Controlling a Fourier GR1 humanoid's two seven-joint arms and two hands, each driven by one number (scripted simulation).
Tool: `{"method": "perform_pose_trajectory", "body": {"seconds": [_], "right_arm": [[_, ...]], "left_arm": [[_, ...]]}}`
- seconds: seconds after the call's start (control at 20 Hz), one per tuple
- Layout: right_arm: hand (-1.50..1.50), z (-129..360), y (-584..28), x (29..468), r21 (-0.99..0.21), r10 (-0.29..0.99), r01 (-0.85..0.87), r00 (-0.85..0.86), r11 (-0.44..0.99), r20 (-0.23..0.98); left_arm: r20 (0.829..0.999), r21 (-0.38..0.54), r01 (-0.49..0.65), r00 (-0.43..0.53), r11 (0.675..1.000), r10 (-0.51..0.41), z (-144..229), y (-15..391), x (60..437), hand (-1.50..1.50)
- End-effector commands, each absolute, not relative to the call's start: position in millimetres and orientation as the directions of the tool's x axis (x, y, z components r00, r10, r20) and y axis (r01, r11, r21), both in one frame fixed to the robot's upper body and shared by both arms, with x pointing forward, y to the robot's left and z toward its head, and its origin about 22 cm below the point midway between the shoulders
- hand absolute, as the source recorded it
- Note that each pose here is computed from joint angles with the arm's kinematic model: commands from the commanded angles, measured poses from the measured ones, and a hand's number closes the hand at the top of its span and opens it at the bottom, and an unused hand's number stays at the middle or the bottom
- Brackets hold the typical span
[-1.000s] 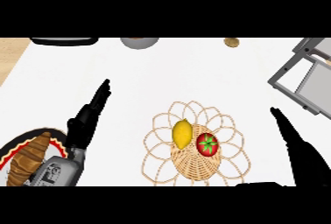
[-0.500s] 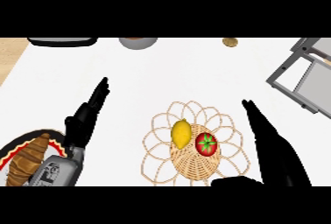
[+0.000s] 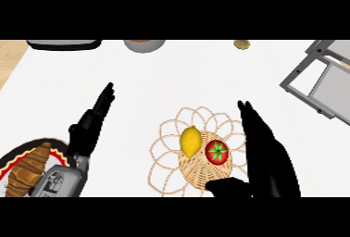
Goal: Pick the tomato from the placemat and place it in the tiered shelf
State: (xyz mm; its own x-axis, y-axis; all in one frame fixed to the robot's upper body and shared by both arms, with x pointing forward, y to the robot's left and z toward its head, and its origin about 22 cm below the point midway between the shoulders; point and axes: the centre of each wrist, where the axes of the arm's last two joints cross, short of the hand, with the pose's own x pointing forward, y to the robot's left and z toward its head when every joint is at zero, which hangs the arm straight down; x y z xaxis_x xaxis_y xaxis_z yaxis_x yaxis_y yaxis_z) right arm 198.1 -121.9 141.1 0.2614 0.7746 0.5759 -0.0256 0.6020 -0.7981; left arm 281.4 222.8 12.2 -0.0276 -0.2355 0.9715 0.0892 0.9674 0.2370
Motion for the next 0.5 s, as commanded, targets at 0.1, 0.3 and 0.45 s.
{"method": "perform_pose_trajectory", "body": {"seconds": [0.1,0.3,0.45], "right_arm": [[-1.50,131.9,-100.4,199.7,-0.810,0.738,-0.056,0.453,0.584,0.500],[-1.50,129.8,-114.3,203.8,-0.812,0.736,-0.066,0.469,0.581,0.488],[-1.50,119.7,-94.2,205.9,-0.814,0.729,-0.045,0.476,0.578,0.491]], "left_arm": [[0.968,0.249,0.098,-0.035,0.964,-0.247,21.2,238.2,284.2,0.00],[0.973,0.229,0.083,-0.020,0.970,-0.228,14.5,234.9,282.3,0.00],[0.972,0.236,0.084,-0.027,0.968,-0.235,4.1,206.1,280.8,0.00]]}}
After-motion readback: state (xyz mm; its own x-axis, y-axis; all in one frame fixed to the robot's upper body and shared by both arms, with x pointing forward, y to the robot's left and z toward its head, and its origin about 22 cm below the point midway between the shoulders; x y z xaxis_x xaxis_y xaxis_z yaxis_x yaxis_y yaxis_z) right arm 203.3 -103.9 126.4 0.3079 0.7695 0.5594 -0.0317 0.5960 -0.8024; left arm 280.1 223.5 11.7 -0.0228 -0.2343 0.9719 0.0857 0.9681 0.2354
